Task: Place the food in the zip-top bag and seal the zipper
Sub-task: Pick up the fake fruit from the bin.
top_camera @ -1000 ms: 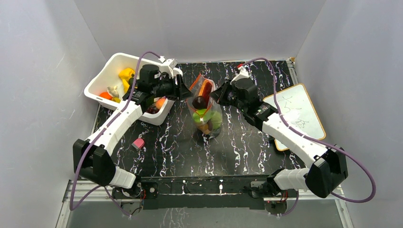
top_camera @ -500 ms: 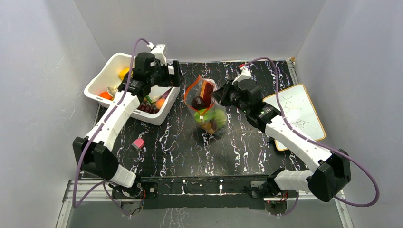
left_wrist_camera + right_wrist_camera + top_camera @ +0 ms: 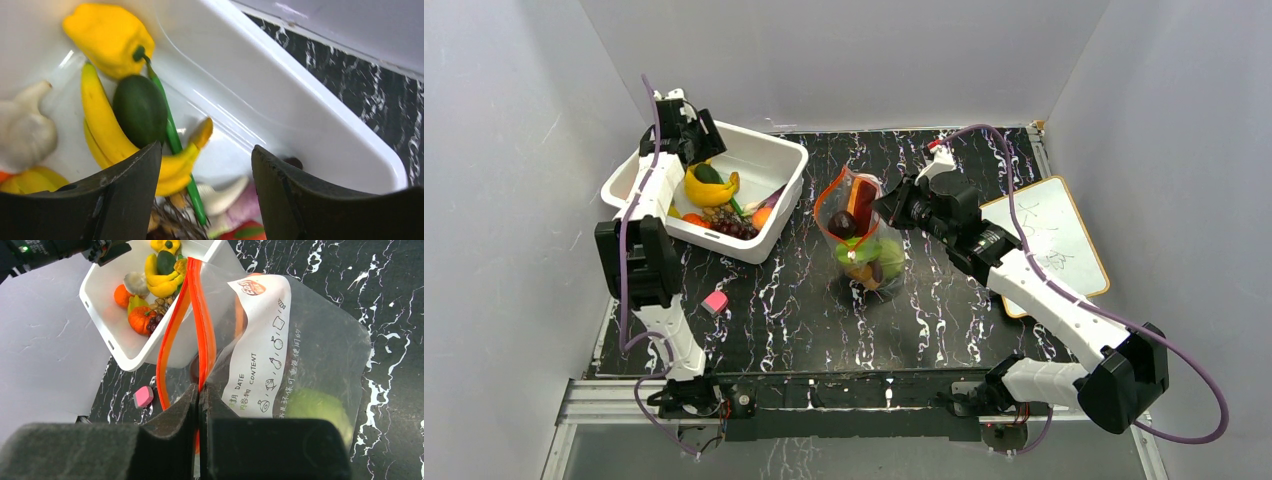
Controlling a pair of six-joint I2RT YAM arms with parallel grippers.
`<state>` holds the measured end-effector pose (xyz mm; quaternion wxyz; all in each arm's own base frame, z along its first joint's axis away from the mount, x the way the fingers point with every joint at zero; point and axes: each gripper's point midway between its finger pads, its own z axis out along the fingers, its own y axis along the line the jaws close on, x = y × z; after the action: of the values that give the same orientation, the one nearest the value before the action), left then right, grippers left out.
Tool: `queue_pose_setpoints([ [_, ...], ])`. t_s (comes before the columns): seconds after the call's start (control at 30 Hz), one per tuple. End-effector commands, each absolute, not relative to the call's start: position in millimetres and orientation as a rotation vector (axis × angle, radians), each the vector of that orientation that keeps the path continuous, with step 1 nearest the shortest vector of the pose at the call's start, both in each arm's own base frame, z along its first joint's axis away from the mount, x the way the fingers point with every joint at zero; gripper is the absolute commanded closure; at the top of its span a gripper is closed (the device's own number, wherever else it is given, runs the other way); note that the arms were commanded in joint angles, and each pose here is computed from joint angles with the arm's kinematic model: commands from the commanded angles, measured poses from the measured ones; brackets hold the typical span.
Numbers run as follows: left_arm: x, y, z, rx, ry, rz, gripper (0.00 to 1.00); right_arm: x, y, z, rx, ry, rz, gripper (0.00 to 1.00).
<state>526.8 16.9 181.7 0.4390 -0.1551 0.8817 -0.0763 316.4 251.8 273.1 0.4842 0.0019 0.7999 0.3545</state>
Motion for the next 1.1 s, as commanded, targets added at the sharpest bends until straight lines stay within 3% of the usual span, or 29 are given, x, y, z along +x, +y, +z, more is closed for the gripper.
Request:
queue_pose_setpoints([
  [0.0, 553.5, 47.8, 196.3, -0.39, 2.135, -0.079, 0.36, 324.4, 253.2, 327.3, -0.016, 1.786, 0.904, 1.0],
  [0.57, 572.5, 78.5, 129.0, -0.467, 2.22, -0.1, 0.32, 333.3, 255.6, 327.7, -0.033, 1.789, 0.872, 1.0],
  [1.07, 576.1, 81.6, 88.2, -0.465, 2.29, -0.117, 0.39, 335.0, 254.4, 329.5, -0.032, 1.787, 0.86, 1.0],
])
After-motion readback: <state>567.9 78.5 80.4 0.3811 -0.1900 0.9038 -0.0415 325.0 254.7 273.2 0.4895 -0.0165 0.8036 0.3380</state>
